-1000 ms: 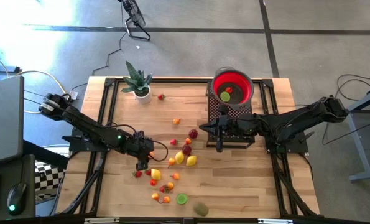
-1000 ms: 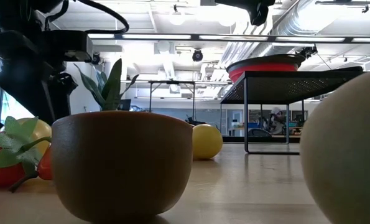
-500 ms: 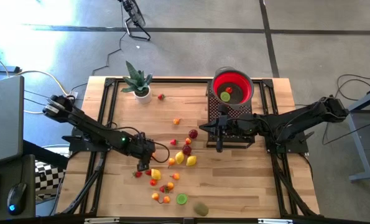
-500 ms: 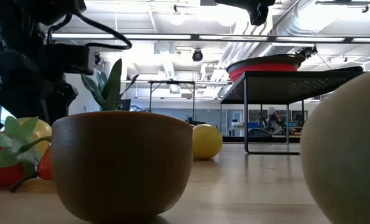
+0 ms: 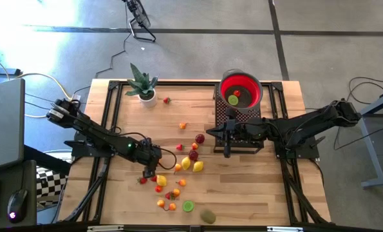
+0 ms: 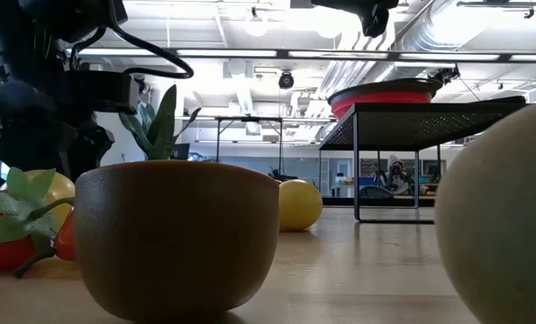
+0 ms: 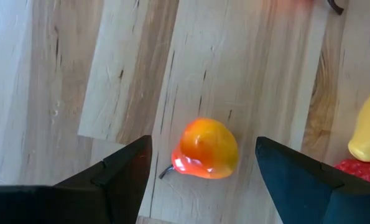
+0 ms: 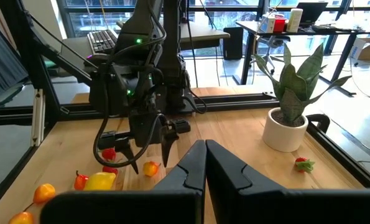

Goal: Pick & Place Fruit
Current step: Put the pear into the strainer bowl on the shelf

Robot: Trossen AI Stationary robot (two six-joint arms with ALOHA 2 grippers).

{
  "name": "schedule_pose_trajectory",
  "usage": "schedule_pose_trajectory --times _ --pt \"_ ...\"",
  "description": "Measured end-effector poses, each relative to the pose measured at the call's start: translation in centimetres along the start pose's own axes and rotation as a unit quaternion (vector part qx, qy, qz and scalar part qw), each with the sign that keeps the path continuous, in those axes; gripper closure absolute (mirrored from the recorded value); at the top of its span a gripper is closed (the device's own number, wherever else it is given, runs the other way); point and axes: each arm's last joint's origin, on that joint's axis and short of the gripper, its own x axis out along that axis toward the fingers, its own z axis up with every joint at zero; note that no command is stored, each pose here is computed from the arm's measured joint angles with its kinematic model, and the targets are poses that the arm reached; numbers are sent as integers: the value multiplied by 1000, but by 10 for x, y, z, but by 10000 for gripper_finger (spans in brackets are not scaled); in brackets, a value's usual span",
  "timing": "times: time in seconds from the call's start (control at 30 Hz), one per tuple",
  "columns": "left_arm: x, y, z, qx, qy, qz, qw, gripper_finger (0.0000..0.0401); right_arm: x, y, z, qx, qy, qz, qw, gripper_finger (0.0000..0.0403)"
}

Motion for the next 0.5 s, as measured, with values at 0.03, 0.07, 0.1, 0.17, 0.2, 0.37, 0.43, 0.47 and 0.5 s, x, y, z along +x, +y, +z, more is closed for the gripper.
schedule_pose_trajectory --times 0.03,0.07,0.1,0.17,0.2,0.37,0.43,0.47,0.5 --pt "0 0 0 0 0 0 1000 121 0 0 0 0 0 0 1000 400" --pt "0 0 0 0 0 0 1000 121 0 0 0 0 0 0 1000 400" --pt "0 0 0 0 0 0 1000 121 0 0 0 0 0 0 1000 400" --pt "0 0 0 0 1 -1 1000 121 0 0 0 0 0 0 1000 400" --pt "0 0 0 0 1 -1 1000 121 0 0 0 0 0 0 1000 400" --pt "0 0 0 -2 1 -2 1000 121 0 0 0 0 0 0 1000 400" --pt "0 0 0 -3 1 -2 1000 121 0 0 0 0 0 0 1000 400" --pt "0 0 0 -3 1 -2 1000 121 0 0 0 0 0 0 1000 400" --pt "0 0 0 -3 1 -2 1000 121 0 0 0 0 0 0 1000 400"
